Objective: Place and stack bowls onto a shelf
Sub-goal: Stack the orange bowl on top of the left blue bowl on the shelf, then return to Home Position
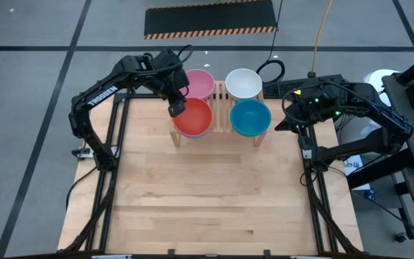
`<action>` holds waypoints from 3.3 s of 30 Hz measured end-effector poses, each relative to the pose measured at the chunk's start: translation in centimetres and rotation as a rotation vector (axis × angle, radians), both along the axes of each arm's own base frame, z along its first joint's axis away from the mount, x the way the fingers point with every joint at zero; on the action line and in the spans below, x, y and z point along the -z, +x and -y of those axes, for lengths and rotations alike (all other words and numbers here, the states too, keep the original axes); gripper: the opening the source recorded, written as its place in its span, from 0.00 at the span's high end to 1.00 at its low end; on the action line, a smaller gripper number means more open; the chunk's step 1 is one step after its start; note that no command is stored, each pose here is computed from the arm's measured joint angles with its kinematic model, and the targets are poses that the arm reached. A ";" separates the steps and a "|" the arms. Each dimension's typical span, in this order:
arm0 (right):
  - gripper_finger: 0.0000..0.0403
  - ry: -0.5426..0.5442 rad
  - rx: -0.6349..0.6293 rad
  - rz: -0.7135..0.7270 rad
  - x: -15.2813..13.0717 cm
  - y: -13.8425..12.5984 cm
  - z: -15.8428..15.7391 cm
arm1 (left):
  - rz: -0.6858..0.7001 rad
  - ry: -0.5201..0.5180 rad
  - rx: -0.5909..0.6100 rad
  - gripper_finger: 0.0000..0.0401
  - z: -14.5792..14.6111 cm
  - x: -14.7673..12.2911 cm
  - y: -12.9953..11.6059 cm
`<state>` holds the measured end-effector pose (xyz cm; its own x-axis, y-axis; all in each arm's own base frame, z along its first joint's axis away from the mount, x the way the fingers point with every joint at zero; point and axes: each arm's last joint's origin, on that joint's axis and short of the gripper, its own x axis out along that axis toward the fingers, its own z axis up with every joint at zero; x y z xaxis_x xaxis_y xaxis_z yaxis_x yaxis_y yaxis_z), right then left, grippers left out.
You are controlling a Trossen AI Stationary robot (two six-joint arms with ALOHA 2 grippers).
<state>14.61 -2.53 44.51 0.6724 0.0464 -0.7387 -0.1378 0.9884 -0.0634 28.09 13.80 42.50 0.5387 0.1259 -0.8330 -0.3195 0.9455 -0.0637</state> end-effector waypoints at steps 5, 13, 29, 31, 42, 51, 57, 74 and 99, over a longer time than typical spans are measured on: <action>1.00 0.000 0.000 0.000 0.0 0.0 0.0 | -0.007 -0.003 0.000 0.99 0.0 0.0 -0.1; 1.00 0.000 0.000 0.000 0.0 0.0 0.0 | -0.025 -0.008 0.006 0.99 0.1 0.1 -0.2; 1.00 0.000 0.000 0.000 0.0 0.0 0.0 | -0.095 -0.035 0.013 0.99 -0.5 1.5 0.5; 1.00 0.000 0.000 0.000 0.0 0.0 0.0 | -0.105 -0.039 0.015 0.99 -0.6 1.7 0.7; 1.00 0.003 0.003 -0.001 0.0 0.0 0.0 | -0.106 -0.027 0.018 0.99 -1.2 1.7 0.4; 1.00 0.003 0.003 -0.001 0.0 0.0 0.0 | -0.101 -0.031 0.020 0.99 -1.8 1.7 0.1; 1.00 0.003 0.003 -0.001 0.0 0.0 0.0 | -0.087 -0.057 0.046 0.99 -1.9 2.1 0.3; 1.00 0.001 0.001 0.002 0.0 0.0 0.0 | -0.088 -0.052 0.066 0.99 -1.4 2.4 0.7; 1.00 -0.097 -0.091 0.054 -0.8 -3.6 -0.8 | 0.164 0.152 0.109 0.99 10.4 -8.8 -8.1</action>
<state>11.01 -1.78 45.26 0.7076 0.0387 -0.7056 -0.2204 0.9608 -0.1683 19.96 3.38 51.34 0.6826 0.1767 -0.7091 -0.2123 0.9764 0.0388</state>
